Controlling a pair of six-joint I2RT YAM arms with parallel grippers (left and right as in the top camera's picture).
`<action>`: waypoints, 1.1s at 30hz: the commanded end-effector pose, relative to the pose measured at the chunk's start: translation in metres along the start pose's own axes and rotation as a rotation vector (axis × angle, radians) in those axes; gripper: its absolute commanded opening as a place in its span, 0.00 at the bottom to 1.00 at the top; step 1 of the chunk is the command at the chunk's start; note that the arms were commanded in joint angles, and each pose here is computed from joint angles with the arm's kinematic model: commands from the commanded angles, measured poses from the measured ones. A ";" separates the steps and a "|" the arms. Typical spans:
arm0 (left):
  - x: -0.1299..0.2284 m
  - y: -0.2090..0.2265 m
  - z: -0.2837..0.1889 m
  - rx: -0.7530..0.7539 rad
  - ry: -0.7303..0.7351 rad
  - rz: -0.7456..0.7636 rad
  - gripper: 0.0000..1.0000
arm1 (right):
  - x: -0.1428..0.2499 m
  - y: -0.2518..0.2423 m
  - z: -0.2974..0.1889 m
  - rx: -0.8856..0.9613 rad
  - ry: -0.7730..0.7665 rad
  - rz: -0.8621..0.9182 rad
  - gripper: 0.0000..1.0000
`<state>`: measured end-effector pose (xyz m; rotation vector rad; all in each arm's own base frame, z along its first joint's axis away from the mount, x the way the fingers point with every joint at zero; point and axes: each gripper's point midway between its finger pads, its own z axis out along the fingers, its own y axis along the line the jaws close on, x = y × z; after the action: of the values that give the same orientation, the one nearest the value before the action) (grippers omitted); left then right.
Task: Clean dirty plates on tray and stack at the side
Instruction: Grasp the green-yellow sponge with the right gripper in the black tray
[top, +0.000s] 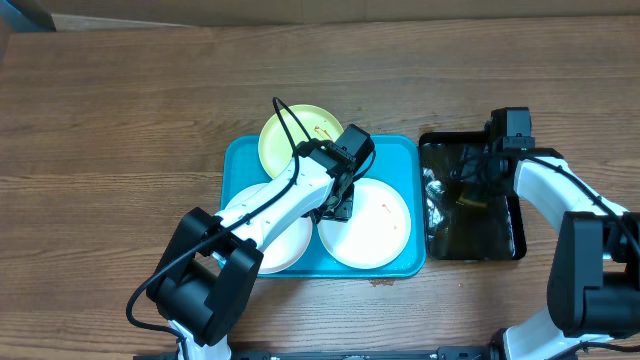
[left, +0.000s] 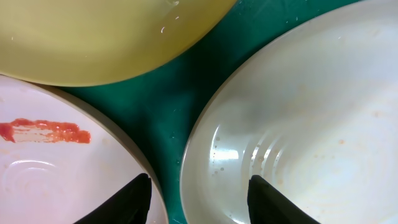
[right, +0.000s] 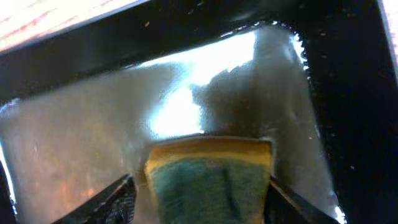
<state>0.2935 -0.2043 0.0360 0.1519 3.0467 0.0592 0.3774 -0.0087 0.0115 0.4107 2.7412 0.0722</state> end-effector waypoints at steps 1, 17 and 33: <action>-0.005 -0.004 -0.008 0.019 -0.022 0.008 0.52 | 0.001 -0.003 0.003 0.012 0.000 0.009 0.52; -0.005 -0.004 -0.008 0.019 -0.022 0.008 0.56 | -0.014 0.001 0.000 -0.001 -0.048 0.009 0.64; -0.004 -0.003 -0.008 0.012 -0.018 0.009 0.54 | -0.020 0.015 -0.011 -0.064 -0.031 0.007 0.48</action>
<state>0.2930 -0.2039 0.0360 0.1522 3.0486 0.0612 0.3814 -0.0065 0.0131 0.4148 2.7295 0.0941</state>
